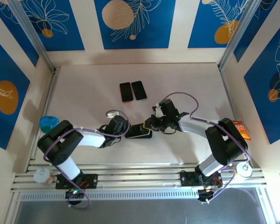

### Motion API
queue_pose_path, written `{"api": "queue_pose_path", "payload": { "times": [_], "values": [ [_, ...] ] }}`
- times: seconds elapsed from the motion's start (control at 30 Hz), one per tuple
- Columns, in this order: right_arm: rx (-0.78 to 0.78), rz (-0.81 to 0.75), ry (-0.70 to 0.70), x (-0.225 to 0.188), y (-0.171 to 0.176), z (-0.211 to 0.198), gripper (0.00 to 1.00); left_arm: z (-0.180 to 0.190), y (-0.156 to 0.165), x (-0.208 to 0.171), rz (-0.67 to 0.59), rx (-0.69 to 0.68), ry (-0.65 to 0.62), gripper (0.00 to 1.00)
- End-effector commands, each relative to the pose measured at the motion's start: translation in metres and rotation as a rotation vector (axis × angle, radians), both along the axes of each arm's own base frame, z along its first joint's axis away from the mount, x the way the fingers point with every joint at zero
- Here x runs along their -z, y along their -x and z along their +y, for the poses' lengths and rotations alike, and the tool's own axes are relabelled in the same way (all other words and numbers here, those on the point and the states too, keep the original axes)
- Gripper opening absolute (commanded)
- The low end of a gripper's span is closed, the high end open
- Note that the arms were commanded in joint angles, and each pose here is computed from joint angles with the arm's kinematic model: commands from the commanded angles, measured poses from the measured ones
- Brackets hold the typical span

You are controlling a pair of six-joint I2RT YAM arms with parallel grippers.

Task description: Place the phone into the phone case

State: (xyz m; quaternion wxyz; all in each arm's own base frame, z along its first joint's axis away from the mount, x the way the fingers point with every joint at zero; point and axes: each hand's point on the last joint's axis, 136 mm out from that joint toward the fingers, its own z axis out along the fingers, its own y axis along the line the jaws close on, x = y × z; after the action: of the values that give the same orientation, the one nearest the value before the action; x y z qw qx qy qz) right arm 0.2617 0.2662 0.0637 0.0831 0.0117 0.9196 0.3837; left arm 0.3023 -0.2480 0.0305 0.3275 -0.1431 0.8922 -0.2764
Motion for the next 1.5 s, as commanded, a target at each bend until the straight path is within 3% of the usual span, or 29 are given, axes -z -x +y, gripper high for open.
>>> {"api": "queue_pose_path", "payload": {
  "times": [0.0,0.17,0.63,1.0,1.47],
  "values": [
    [0.011,0.144,0.241,0.06,0.035,-0.034,0.17,-0.022,0.017,-0.011,0.026,0.091,0.086,0.26],
    [0.006,0.132,0.241,0.054,0.029,-0.031,0.23,-0.019,0.018,-0.014,0.017,0.084,0.088,0.26],
    [-0.003,0.129,0.273,0.036,0.018,-0.023,0.58,-0.016,0.018,-0.017,0.002,0.077,0.095,0.26],
    [0.003,0.166,0.29,0.027,0.015,-0.016,0.67,-0.009,0.023,-0.02,-0.009,0.079,0.086,0.26],
    [0.023,0.205,0.309,0.029,0.016,-0.013,0.7,0.014,0.038,-0.008,0.044,0.11,-0.087,0.29]
  ]
}}
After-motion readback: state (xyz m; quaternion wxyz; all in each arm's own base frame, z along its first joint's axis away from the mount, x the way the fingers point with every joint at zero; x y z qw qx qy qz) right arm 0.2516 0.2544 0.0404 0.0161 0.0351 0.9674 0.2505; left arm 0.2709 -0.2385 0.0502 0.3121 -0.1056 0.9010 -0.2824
